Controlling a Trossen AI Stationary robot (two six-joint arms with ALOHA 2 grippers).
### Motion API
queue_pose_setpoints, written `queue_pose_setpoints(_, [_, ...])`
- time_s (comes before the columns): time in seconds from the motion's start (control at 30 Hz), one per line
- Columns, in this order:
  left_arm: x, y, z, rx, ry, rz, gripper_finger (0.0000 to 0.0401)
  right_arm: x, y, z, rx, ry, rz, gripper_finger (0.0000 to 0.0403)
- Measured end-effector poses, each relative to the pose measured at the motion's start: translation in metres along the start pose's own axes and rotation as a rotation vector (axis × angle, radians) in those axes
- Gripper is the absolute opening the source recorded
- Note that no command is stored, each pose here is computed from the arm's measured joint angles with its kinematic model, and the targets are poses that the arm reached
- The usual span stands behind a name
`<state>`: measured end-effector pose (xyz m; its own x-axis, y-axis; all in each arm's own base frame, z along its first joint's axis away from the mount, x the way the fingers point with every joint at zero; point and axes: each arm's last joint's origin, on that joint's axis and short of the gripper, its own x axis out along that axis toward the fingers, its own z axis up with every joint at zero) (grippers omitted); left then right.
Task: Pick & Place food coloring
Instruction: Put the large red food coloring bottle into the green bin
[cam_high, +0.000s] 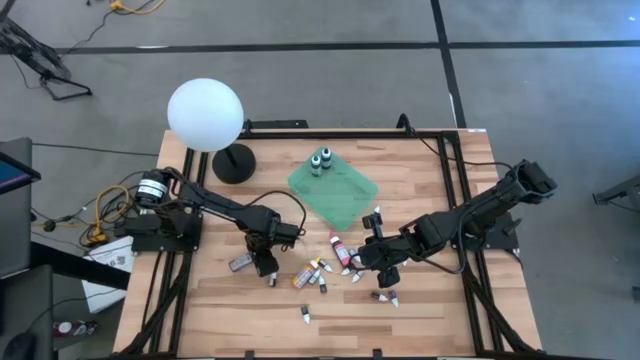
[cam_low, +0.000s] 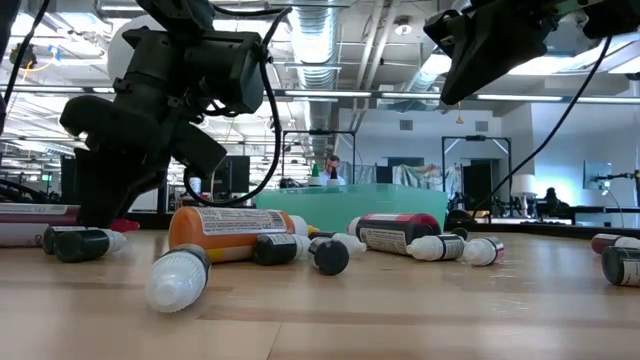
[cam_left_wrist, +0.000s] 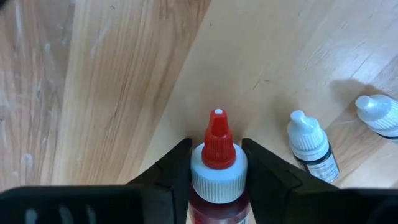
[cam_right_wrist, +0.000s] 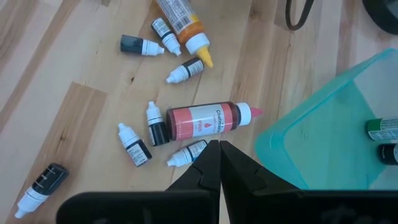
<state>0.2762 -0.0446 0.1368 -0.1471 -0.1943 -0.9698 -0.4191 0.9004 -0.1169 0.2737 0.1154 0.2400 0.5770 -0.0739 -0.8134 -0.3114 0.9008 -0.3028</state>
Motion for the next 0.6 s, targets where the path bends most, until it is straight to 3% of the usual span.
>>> queue_pose_setpoints(0.33, [0.0,0.0004,-0.0006,-0.001,0.006,0.004,0.0136,0.0001,-0.0002,0.0006,0.002,-0.007,-0.001,0.0])
queue_pose_setpoints(0.6, [0.0,0.0004,-0.0012,-0.004,0.015,-0.001,0.0114,0.0005,-0.0015,0.0005,0.006,-0.005,-0.003,0.0])
